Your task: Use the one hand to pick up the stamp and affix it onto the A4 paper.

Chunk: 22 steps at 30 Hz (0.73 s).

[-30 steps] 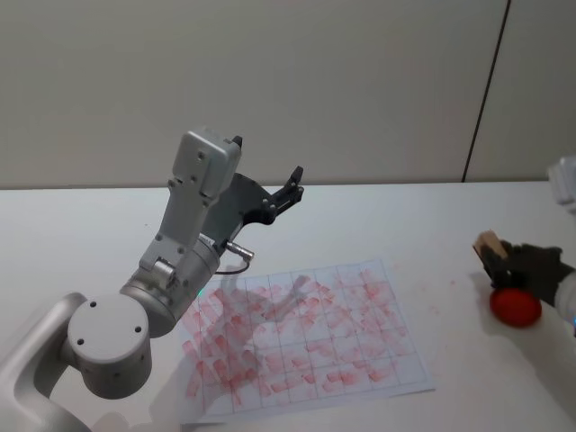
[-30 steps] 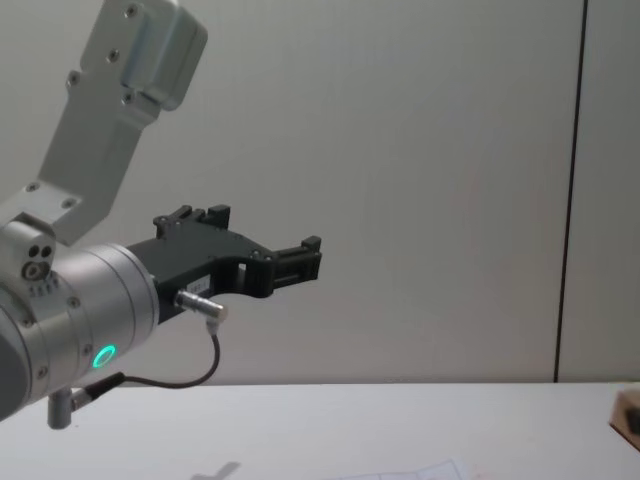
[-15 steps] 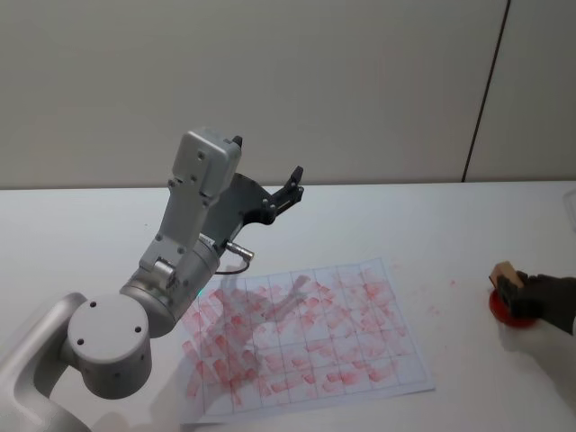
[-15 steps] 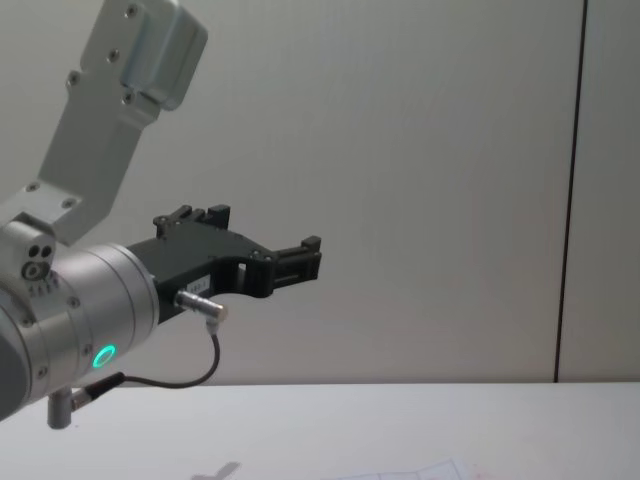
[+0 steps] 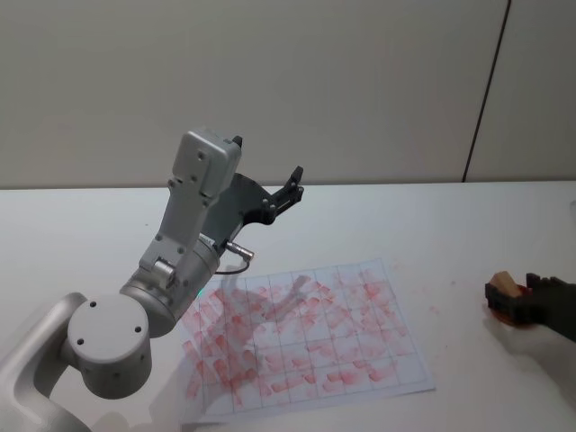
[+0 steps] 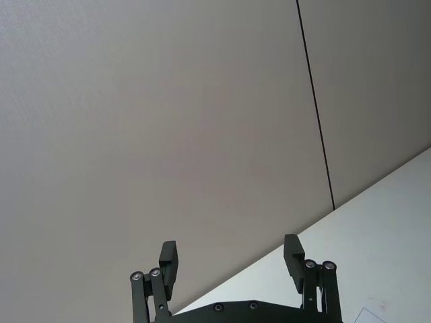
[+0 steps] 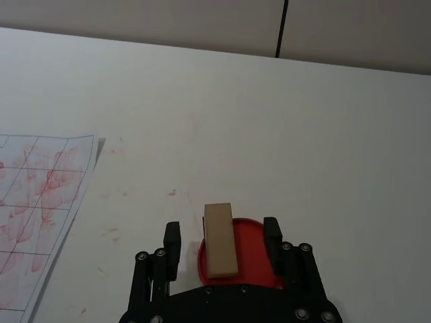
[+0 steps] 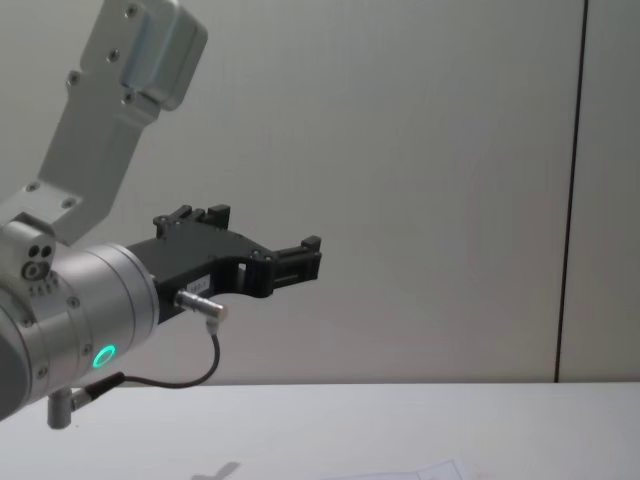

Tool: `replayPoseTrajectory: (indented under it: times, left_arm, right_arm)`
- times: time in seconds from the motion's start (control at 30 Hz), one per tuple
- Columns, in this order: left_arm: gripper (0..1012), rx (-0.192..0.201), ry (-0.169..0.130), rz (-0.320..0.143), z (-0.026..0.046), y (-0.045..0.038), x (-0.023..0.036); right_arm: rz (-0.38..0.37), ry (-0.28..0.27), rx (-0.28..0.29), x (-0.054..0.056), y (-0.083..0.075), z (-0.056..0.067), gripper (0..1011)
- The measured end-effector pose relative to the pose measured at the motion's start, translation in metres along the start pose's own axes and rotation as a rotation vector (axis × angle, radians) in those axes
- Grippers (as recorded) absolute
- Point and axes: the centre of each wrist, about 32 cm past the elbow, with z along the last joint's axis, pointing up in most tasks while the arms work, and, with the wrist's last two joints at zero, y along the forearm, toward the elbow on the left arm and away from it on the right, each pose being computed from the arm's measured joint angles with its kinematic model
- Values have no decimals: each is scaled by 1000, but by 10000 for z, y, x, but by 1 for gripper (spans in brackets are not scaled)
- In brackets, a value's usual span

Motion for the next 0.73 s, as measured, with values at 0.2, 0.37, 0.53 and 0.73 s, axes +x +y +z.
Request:
replayPoseTrajectory:
  times: [0.2, 0.37, 0.53, 0.73]
  left_arm:
    - [1001, 0, 0, 0, 0, 0, 0]
    - [1001, 0, 0, 0, 0, 0, 0]
    - [1001, 0, 0, 0, 0, 0, 0]
    - [1001, 0, 0, 0, 0, 0, 0]
  right_arm:
    - [1, -13, 53, -1, -34, 0, 865]
    - [2, -28, 104, -6, -69, 6, 994]
    - [0, -51, 171, -15, -117, 19, 1001]
    - [-5, -81, 256, -30, -174, 37, 1001]
